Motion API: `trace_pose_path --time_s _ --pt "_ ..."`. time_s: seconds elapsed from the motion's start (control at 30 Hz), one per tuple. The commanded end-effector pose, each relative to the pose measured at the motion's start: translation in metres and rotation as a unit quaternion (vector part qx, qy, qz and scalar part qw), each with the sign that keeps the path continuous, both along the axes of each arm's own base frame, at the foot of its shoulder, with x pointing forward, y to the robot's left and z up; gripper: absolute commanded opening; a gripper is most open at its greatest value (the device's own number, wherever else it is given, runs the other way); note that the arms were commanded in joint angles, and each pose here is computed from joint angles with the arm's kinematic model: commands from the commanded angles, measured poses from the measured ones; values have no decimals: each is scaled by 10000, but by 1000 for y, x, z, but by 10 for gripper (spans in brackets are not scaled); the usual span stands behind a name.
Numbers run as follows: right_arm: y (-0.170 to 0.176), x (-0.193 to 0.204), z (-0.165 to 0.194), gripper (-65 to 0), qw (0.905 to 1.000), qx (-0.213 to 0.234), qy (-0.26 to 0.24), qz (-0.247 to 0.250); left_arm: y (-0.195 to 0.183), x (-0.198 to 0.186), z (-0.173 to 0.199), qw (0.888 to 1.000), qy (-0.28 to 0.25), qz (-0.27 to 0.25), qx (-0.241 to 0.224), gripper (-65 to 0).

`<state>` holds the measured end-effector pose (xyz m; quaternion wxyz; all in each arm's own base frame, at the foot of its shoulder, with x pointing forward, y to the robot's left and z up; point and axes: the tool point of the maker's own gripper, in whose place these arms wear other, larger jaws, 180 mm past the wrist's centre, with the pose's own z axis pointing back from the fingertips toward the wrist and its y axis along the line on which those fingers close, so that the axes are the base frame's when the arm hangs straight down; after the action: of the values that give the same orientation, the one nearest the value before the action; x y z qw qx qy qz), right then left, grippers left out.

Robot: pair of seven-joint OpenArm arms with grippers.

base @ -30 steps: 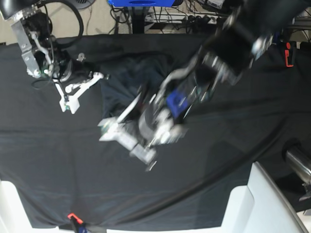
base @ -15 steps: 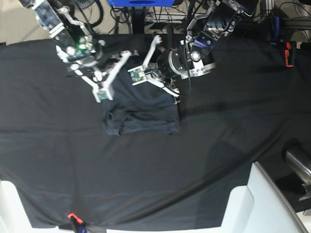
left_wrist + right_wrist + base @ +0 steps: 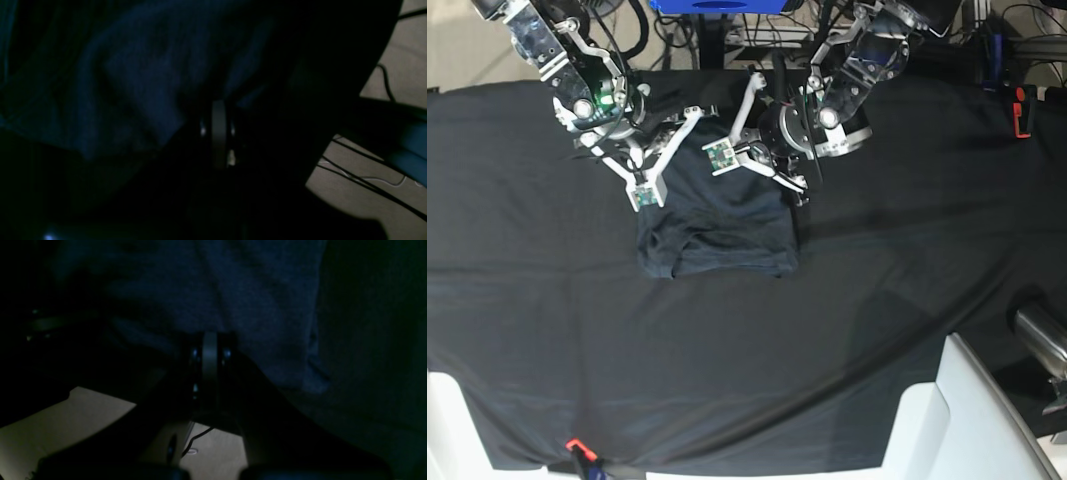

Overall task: Fold the T-shirt properly
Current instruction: 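Press the folded stack flat with both grippers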

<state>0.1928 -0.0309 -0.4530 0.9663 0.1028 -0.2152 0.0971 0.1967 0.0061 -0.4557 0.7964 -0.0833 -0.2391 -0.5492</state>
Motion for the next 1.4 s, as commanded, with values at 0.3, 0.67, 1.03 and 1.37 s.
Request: trace_pose_path --time_s 0.3,0.67,1.03,1.37 --pt "3 5 7 -644 9999 68 -138 7 16 -18 -1 9999 37 -41 89 -650" --pt "7 10 18 -644 9995 168 -283 25 8 -4 31 9990 -415 -122 -112 -650" --pt "10 25 29 -644 9985 212 -497 46 -1 3 21 9994 -299 -23 -178 -650" --pt "-1 18 7 -644 9997 7 -243 -3 12 -10 -1 10000 16 6 56 -650"
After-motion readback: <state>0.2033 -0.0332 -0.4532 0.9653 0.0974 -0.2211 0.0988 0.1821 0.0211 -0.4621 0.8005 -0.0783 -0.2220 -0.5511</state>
